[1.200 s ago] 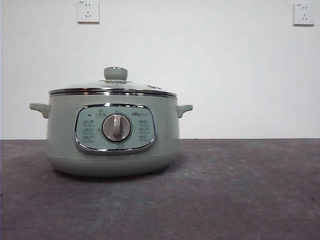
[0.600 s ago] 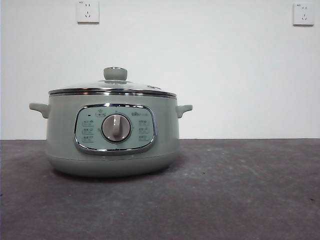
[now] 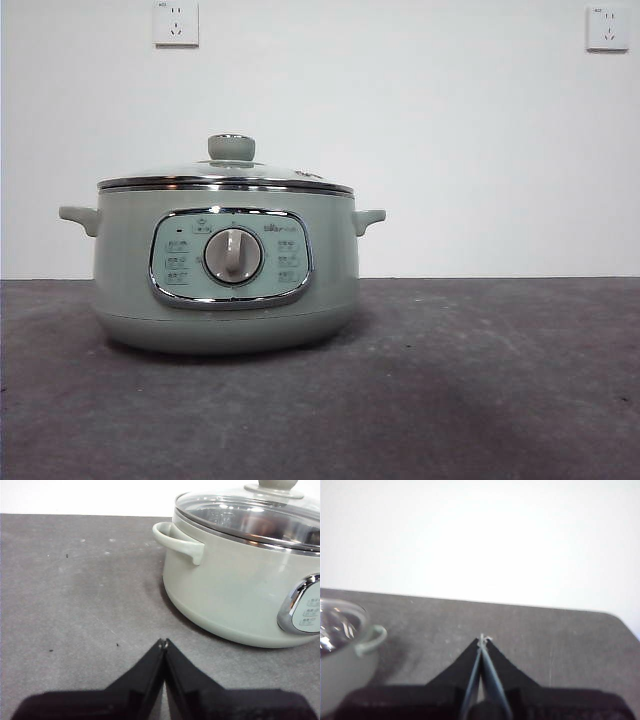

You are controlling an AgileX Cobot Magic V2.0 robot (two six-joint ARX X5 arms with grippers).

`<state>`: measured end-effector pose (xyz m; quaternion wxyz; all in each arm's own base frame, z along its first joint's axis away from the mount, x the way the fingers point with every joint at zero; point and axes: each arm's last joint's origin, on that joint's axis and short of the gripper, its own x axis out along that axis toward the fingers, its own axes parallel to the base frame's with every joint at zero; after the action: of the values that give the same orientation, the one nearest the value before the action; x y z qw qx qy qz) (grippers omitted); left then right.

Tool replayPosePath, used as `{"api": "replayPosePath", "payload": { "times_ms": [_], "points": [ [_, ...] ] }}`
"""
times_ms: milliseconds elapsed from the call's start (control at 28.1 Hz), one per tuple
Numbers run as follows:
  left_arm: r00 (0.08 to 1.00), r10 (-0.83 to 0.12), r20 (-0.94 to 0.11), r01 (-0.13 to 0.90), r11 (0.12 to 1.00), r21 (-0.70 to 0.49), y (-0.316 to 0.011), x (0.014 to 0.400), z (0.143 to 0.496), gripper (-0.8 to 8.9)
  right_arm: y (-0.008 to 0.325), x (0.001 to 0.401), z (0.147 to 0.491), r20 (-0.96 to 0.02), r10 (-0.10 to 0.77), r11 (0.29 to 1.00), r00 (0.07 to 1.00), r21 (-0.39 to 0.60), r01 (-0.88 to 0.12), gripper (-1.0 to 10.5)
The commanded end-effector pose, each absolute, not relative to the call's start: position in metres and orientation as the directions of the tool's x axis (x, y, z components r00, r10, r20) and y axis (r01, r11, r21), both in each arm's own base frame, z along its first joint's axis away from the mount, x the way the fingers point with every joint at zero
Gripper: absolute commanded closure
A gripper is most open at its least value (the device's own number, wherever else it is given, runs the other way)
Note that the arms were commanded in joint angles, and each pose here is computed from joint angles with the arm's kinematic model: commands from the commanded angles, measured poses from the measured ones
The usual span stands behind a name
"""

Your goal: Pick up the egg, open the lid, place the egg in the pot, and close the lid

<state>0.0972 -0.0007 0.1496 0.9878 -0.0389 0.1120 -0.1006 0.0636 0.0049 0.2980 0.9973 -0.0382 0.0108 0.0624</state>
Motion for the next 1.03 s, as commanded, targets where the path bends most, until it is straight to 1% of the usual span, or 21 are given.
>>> {"api": "replayPosePath", "payload": {
  "times_ms": [36,143,249,356,499,570,641,1033],
  "points": [
    [0.955,-0.21,-0.21,0.191,0.976,-0.106,-0.001,0.098,0.147,8.17,0.005,0.076,0.257,-0.038,0.115,0.993,0.993,-0.016,-0.115,9.5],
    [0.955,-0.21,-0.21,0.191,0.976,-0.106,-0.001,0.098,0.147,8.17,0.004,0.084,0.223,-0.045,0.077,0.996,0.996,0.04,-0.076,9.5],
    [0.955,-0.21,-0.21,0.191,0.976,-0.106,-0.001,0.098,0.147,8.17,0.004,0.089,0.195,-0.062,0.076,0.994,0.995,0.083,-0.071,9.5],
    [0.955,-0.21,-0.21,0.191,0.976,-0.106,-0.001,0.098,0.147,8.17,0.004,0.091,0.175,-0.099,0.076,0.994,0.992,0.083,-0.068,9.5],
    [0.955,-0.21,-0.211,0.191,0.976,-0.106,-0.001,0.098,0.147,8.17,0.004,0.095,0.157,-0.152,0.076,0.994,0.985,0.085,-0.063,9.5],
    [0.955,-0.21,-0.211,0.191,0.976,-0.106,-0.001,0.098,0.147,8.17,0.004,0.096,0.15,-0.175,0.076,0.994,0.982,0.086,-0.061,9.5],
    [0.955,-0.209,-0.211,0.191,0.976,-0.106,-0.001,0.098,0.147,8.17,0.004,0.096,0.151,-0.164,0.076,0.995,0.984,0.084,-0.063,9.5],
    [0.955,-0.209,-0.211,0.191,0.976,-0.106,-0.001,0.098,0.147,8.17,0.004,0.096,0.15,-0.171,0.075,0.995,0.982,0.085,-0.062,9.5]
  ]
}}
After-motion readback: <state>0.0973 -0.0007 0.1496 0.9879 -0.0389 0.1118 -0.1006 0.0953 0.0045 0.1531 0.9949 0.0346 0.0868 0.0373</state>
